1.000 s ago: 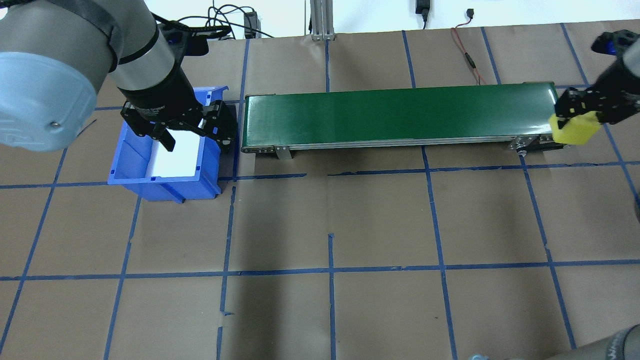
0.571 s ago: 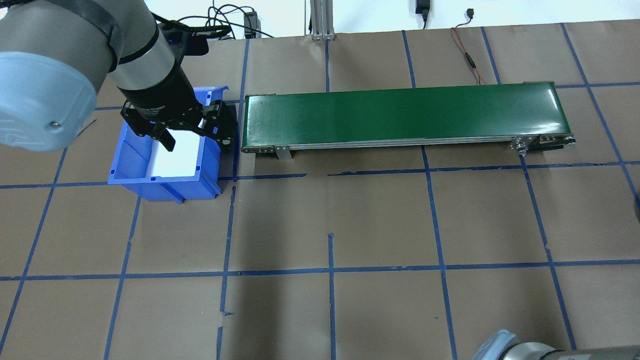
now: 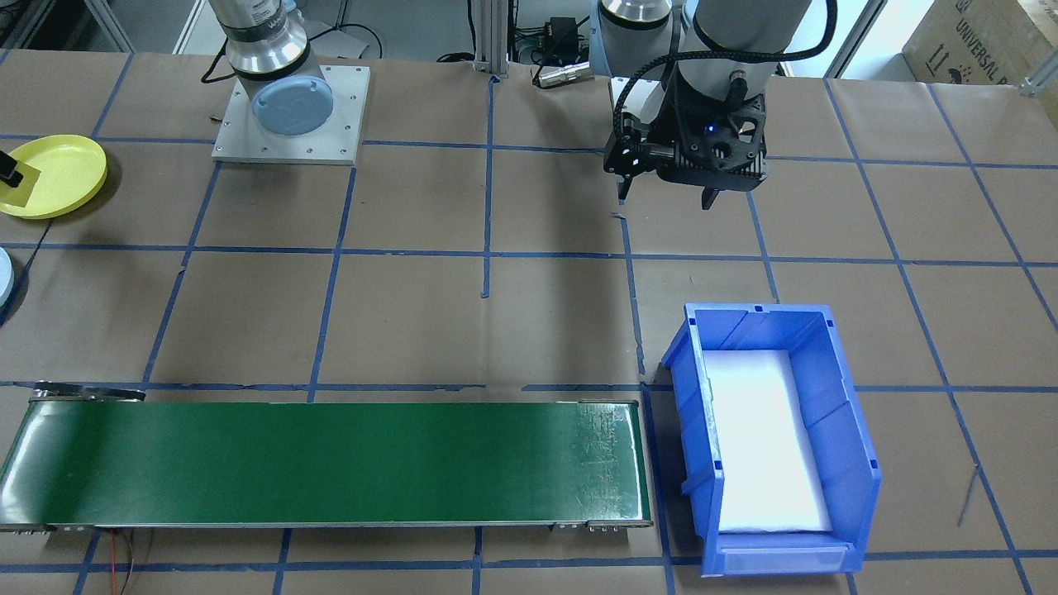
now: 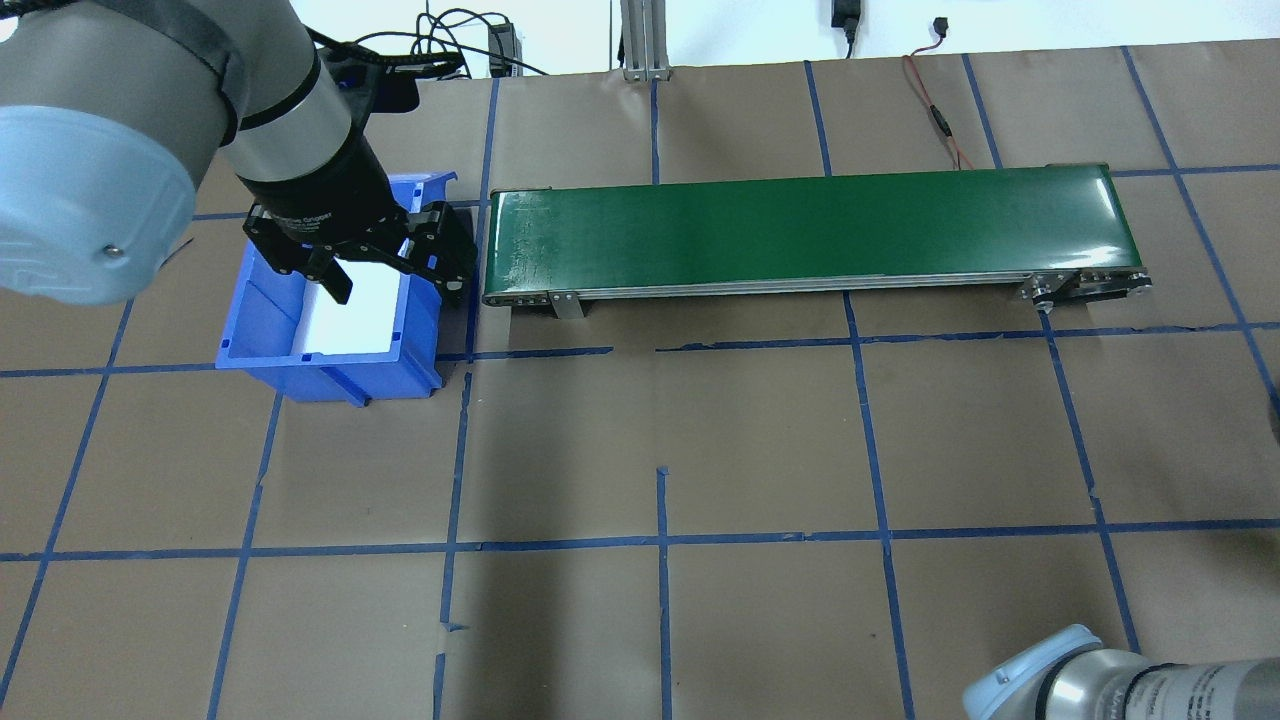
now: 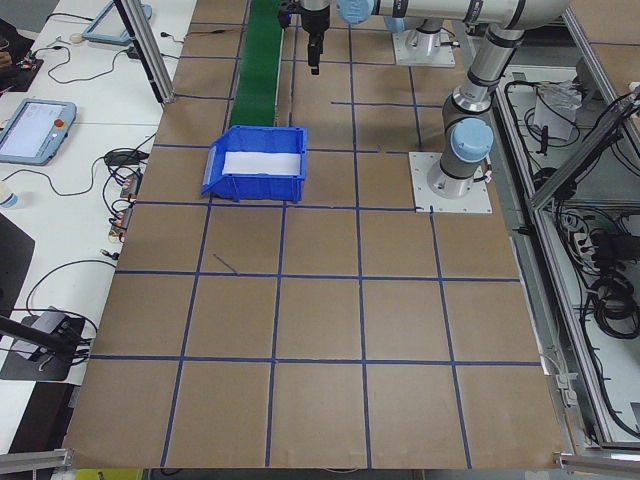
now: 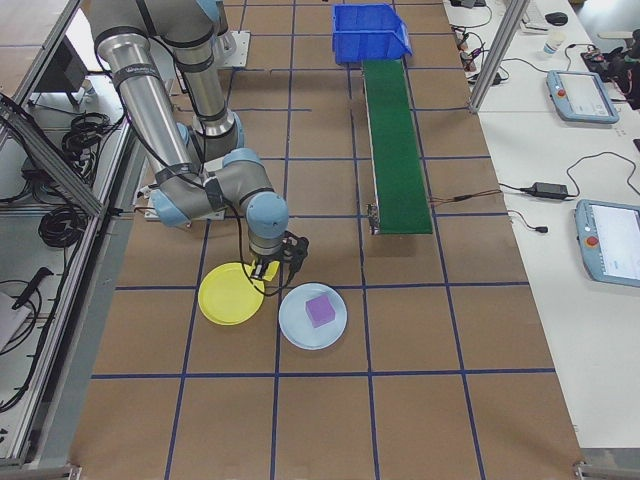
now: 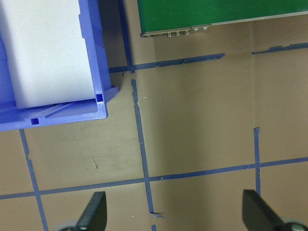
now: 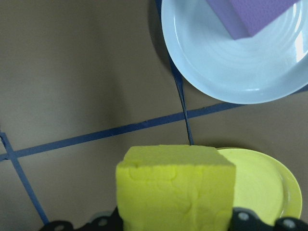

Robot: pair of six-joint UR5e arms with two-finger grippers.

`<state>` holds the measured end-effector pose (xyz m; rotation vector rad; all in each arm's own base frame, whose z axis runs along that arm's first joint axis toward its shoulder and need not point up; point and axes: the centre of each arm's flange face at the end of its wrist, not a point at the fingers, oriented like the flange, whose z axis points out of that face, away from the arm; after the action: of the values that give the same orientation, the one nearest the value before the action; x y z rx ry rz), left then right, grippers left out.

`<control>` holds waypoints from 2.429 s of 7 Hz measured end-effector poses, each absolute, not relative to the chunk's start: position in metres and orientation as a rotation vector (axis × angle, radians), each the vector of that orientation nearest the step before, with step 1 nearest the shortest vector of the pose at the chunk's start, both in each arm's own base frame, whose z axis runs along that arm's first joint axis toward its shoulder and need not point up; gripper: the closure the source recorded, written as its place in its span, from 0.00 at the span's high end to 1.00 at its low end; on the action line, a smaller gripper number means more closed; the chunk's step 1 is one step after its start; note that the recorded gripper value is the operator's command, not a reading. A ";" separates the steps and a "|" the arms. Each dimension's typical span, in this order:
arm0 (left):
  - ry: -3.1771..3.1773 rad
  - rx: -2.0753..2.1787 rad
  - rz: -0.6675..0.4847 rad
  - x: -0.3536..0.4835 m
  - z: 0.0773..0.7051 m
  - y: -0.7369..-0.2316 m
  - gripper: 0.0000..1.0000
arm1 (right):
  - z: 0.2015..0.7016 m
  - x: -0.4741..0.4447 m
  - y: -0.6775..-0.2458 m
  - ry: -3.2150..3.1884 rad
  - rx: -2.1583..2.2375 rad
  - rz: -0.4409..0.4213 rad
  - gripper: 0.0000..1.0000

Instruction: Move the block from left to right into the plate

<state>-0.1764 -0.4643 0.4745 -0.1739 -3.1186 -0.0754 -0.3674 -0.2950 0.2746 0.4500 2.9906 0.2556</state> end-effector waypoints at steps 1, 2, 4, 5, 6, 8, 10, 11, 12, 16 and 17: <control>-3.118 -0.174 -0.075 -0.176 0.475 -0.464 1.00 | 0.267 -0.375 -0.278 2.974 0.471 0.269 0.40; -3.118 -0.174 -0.074 -0.176 0.475 -0.464 1.00 | 0.261 -0.380 -0.266 2.973 0.481 0.290 0.40; -3.118 -0.173 -0.074 -0.176 0.475 -0.464 1.00 | 0.257 -0.396 -0.242 2.985 0.497 0.301 0.77; -3.118 -0.173 -0.074 -0.176 0.475 -0.464 1.00 | 0.252 -0.406 -0.226 2.968 0.510 0.298 0.99; -3.118 -0.174 -0.074 -0.176 0.475 -0.464 1.00 | 0.247 -0.411 -0.216 2.951 0.518 0.294 1.00; -3.118 -0.173 -0.076 -0.176 0.474 -0.464 1.00 | 0.245 -0.414 -0.210 2.938 0.546 0.303 1.00; -3.118 -0.173 -0.077 -0.176 0.474 -0.464 1.00 | 0.257 -0.410 -0.225 2.957 0.558 0.298 1.00; -3.118 -0.173 -0.077 -0.176 0.474 -0.464 1.00 | 0.267 -0.400 -0.253 2.995 0.510 0.288 1.00; -3.118 -0.173 -0.077 -0.176 0.474 -0.464 1.00 | 0.290 -0.386 -0.294 3.048 0.425 0.274 1.00; -3.114 -0.173 -0.094 -0.171 0.469 -0.464 1.00 | 0.386 -0.230 -0.443 3.130 0.343 0.274 1.00; -3.108 -0.174 -0.136 -0.167 0.455 -0.462 1.00 | 0.404 -0.178 -0.467 3.128 0.364 0.251 1.00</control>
<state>-0.1673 -0.4623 0.4546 -0.1739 -3.1077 -0.1362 -0.1777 -0.4674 0.4041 0.3641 3.1280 0.2510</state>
